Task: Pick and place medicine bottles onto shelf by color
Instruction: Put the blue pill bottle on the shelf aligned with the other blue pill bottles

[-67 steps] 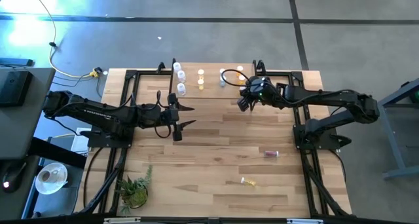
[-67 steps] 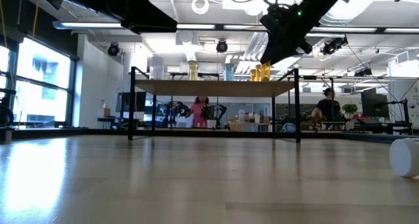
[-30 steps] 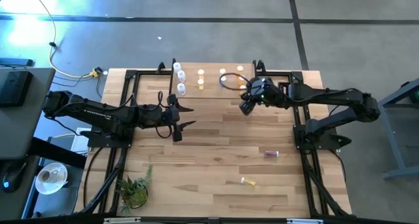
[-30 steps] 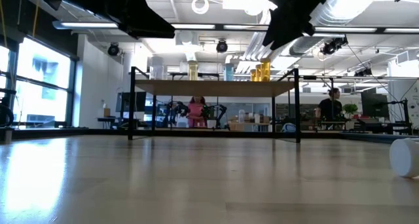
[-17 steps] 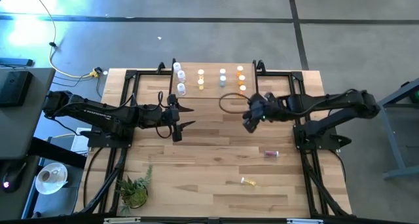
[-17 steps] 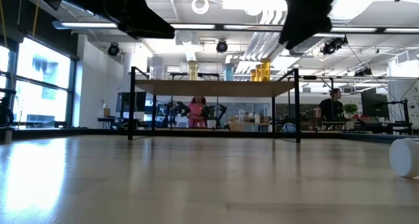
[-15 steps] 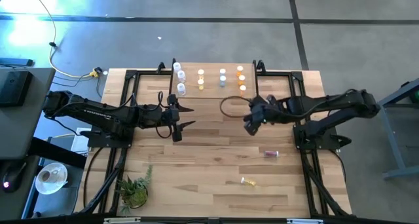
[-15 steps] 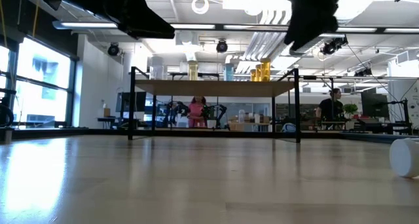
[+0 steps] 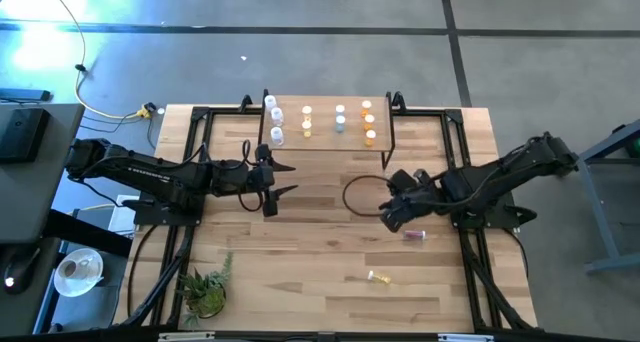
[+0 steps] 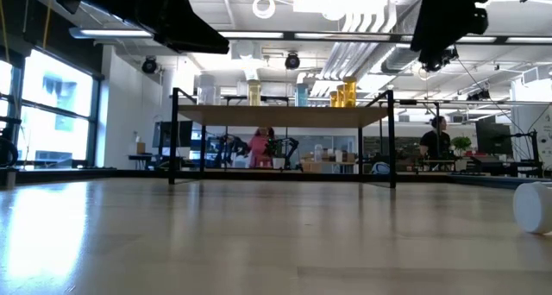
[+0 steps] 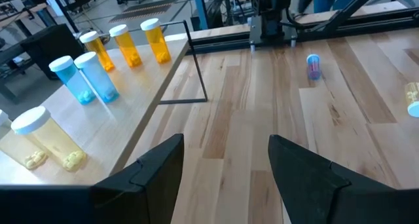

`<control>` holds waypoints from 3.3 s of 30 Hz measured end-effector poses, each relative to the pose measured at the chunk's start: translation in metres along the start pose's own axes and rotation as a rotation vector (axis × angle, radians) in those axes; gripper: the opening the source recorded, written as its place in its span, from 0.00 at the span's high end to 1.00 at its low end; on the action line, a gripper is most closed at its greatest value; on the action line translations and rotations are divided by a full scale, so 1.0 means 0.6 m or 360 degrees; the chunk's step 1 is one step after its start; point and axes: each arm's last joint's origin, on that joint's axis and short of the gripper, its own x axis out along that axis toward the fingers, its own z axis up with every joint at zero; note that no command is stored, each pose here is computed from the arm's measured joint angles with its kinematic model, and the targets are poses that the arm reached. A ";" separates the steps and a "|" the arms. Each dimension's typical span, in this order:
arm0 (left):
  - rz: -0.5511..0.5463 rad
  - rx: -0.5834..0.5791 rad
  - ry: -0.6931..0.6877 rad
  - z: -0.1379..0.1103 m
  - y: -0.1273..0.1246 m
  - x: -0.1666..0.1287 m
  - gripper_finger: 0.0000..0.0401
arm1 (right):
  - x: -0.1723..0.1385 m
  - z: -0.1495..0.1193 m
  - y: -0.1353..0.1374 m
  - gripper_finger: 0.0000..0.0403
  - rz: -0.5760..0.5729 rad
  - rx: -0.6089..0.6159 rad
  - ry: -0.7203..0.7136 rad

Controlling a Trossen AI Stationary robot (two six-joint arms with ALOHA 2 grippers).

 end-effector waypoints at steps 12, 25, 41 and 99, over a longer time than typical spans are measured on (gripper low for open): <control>0.0013 0.0073 -0.0065 0.007 0.002 0.000 0.47 | 0.027 -0.057 0.040 0.57 -0.0083 0.0094 0.0346; 0.0026 0.0061 -0.0138 0.014 0.003 0.000 0.47 | 0.099 -0.102 0.070 0.57 -0.0292 -0.0157 0.0772; 0.0024 0.0006 -0.0139 0.015 0.003 0.000 0.47 | 0.149 -0.126 0.068 0.57 -0.0430 -0.0507 0.1134; 0.0026 0.0095 0.0008 -0.004 0.034 0.010 0.47 | 0.226 -0.112 0.037 0.79 -0.0048 -0.0374 0.1103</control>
